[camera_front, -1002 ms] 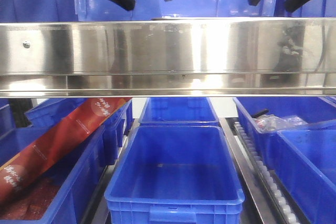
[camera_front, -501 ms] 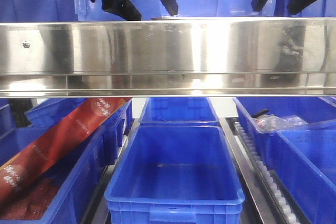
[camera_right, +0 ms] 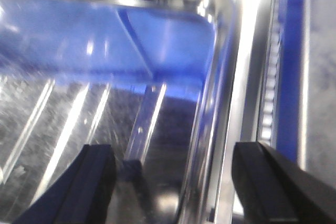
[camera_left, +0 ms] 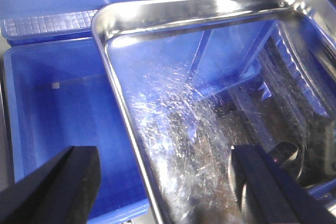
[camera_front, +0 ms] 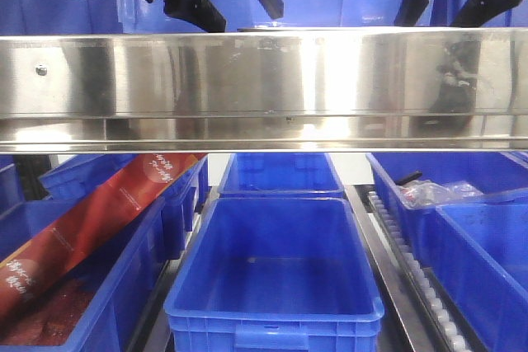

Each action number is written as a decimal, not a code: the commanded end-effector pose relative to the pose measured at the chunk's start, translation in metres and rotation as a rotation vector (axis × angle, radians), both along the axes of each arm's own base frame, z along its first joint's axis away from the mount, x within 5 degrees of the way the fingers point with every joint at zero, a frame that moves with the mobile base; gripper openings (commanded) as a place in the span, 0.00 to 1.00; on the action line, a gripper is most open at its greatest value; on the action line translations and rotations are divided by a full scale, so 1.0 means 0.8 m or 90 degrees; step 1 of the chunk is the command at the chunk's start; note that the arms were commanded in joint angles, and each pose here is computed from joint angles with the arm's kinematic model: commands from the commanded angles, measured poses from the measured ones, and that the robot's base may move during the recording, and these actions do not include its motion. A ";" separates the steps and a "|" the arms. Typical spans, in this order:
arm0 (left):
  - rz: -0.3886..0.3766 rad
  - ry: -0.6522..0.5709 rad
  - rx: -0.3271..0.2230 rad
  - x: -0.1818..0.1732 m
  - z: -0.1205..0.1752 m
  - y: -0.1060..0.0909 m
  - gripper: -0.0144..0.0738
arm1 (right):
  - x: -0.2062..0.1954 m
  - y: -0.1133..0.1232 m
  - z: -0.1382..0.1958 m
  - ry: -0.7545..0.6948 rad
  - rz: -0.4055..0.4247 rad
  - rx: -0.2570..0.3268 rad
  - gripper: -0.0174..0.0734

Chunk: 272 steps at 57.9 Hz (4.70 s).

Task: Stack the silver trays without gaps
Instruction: 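Close both grippers on opposite rims of the silver tray, then lift the silver tray off the shelf with both grippers, then hold the tray in both grippers while the base drives away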

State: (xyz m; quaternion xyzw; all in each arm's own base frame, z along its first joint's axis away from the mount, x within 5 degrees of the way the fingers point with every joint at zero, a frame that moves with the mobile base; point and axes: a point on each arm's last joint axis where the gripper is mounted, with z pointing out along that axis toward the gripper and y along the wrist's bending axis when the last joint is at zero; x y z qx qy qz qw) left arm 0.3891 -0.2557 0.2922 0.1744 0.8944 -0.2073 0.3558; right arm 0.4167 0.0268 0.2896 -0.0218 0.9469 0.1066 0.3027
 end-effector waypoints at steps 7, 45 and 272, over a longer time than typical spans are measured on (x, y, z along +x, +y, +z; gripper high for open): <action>-0.001 -0.010 -0.012 -0.001 0.006 -0.004 0.63 | 0.001 0.000 0.006 -0.013 0.005 -0.008 0.58; -0.001 0.034 -0.012 0.002 -0.017 -0.010 0.63 | 0.001 0.000 0.006 -0.013 0.005 -0.009 0.44; 0.046 -0.486 -0.218 -0.018 0.225 0.022 0.14 | -0.045 -0.008 0.237 -0.483 -0.053 0.010 0.10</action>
